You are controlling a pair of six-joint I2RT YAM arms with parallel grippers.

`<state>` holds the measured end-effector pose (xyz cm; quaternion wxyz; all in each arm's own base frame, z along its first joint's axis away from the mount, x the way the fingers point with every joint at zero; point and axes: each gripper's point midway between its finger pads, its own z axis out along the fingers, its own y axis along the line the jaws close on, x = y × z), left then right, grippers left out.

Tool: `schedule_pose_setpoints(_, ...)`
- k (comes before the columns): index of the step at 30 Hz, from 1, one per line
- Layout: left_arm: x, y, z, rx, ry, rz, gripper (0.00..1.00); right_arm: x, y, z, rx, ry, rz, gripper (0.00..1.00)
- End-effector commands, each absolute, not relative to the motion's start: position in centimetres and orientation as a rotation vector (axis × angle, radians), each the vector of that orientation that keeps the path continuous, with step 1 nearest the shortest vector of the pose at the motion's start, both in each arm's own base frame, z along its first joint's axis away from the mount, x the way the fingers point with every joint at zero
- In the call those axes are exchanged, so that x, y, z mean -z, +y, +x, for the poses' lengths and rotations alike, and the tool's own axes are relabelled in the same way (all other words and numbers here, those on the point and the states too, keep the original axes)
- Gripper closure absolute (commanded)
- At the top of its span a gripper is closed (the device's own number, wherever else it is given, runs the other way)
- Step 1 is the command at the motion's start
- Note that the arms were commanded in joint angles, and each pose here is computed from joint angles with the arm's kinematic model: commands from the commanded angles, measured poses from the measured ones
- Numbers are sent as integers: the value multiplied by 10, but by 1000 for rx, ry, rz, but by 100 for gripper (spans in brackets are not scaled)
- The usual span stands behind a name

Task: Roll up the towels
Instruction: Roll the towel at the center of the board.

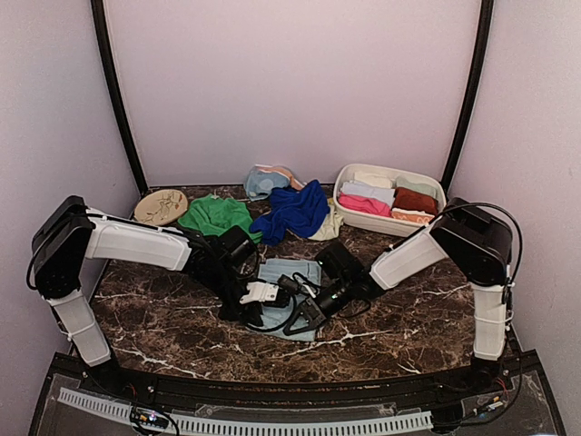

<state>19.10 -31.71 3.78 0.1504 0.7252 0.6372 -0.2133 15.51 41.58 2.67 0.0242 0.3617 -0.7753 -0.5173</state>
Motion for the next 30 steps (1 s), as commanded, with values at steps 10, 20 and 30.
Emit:
schedule_pose_setpoints(10, -79, -313, 177, 707, 1746, 2012, 20, 11, 388, 150, 1363, -2534, 902, 100)
schedule_pose_setpoints(20, -79, -330, 167, 765, 1713, 2071, 37, 20, 384, 148, 1331, -2539, 866, 100)
schedule_pose_setpoints(30, -50, -332, 183, 695, 1817, 2076, 64, 20, 383, 147, 1328, -2541, 851, 100)
